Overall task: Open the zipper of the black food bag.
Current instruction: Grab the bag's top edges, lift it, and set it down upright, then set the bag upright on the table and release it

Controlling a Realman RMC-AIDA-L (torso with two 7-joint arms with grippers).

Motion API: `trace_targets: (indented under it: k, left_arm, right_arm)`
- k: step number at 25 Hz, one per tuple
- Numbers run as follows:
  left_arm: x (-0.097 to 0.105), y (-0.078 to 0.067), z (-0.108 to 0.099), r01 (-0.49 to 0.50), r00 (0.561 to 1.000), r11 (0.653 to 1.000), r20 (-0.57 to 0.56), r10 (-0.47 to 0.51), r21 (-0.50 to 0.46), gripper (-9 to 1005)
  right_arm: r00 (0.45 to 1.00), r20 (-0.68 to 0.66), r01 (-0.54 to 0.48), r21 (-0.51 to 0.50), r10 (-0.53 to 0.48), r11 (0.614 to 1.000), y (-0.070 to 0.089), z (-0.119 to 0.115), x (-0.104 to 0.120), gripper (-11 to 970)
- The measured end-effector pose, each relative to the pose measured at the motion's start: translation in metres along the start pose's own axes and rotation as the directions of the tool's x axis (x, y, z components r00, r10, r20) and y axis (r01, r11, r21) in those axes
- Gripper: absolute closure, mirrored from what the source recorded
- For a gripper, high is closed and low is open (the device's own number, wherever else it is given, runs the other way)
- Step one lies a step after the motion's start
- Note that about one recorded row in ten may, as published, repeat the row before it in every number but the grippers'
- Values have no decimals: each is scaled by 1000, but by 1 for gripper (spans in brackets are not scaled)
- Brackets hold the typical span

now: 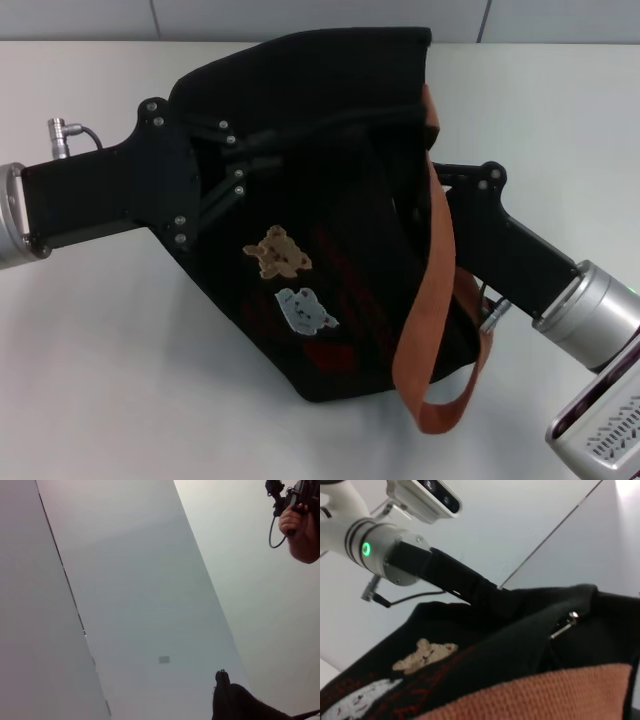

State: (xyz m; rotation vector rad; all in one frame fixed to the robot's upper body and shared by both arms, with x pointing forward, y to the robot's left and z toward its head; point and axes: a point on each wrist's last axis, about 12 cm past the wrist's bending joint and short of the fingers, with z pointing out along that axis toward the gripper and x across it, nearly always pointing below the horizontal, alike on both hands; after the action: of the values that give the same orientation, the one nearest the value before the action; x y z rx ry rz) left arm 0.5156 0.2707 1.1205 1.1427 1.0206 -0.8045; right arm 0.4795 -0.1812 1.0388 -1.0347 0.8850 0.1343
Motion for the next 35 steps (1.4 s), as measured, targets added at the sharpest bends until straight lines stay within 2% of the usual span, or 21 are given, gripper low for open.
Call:
trace_targets:
  k: [13,19,27,31,35]
  left_arm:
    - [1,-8,-29,-7,1000,991,-15,5,-131,909]
    - [2,-11,-40,-5,1000,985,-31,-1,-173,908]
    - [3,-16,-60,-3,998,965,-59,-13,-262,908]
    - [5,-21,-67,4,997,959,-70,-25,-285,908]
    - [8,-27,-69,22,996,954,-76,-46,-299,908]
  right_arm:
    - [995,-97,19,49,-14,999,1,-28,8,958]
    - [991,-131,-3,79,14,997,-2,-44,12,958]
    - [985,-169,-4,105,22,994,-5,-55,15,959]
    - [985,-165,-36,138,59,990,-11,-56,17,959]
    - [978,-136,-122,228,155,966,-22,-51,19,960]
